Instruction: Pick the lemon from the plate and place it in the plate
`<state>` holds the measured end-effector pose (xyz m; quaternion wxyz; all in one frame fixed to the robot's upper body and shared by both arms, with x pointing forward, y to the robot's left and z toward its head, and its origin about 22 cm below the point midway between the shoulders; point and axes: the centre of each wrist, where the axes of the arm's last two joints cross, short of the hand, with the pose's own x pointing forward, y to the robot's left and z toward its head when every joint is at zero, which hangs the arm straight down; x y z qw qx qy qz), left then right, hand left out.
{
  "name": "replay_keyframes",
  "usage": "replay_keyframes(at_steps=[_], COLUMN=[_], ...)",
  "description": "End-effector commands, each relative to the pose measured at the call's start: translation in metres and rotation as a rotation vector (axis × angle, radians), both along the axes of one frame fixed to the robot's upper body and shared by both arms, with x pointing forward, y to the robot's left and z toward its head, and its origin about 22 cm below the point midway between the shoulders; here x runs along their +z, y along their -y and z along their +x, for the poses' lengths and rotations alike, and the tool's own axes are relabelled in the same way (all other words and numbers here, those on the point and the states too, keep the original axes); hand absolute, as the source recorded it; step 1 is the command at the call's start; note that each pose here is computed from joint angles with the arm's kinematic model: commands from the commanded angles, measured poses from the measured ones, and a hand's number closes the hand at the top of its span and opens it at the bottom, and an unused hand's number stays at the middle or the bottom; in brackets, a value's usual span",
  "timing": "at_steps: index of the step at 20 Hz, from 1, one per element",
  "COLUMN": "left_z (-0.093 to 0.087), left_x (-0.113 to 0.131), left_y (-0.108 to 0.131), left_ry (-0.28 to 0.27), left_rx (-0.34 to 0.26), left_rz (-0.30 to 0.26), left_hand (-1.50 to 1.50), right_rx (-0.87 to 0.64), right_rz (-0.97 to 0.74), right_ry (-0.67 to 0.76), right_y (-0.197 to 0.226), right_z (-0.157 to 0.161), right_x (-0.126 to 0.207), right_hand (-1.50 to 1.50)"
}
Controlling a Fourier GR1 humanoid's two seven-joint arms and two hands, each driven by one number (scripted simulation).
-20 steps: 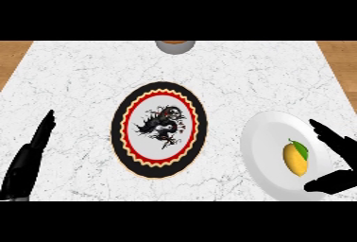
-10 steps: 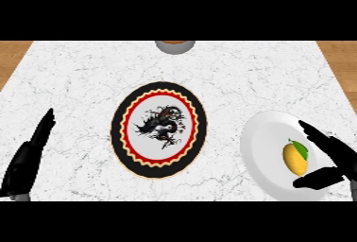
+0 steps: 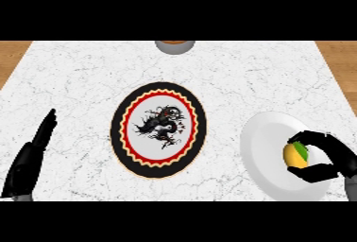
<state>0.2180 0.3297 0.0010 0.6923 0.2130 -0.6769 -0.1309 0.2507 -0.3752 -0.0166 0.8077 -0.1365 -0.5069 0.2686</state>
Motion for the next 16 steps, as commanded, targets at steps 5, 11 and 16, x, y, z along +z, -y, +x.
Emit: replay_keyframes(at_steps=[5, 11, 16], left_z=[0.010, 0.003, -0.008], left_x=[0.007, -0.003, -0.018], left_y=[-0.005, 0.010, -0.010], left_ry=[0.018, 0.015, -0.016], left_rx=[-0.022, -0.018, -0.003], left_rz=[-0.011, -0.014, -0.008], left_hand=[0.00, 0.00, 0.00], right_rx=[0.172, 0.204, 0.066], right_rz=[-0.496, -0.659, -0.697], right_ry=[0.080, 0.151, 0.354], right_y=[-0.031, -0.053, -0.059], right_z=[0.046, 0.076, 0.075], right_x=[0.027, 0.018, 0.042], right_hand=[1.50, 1.50, 1.50])
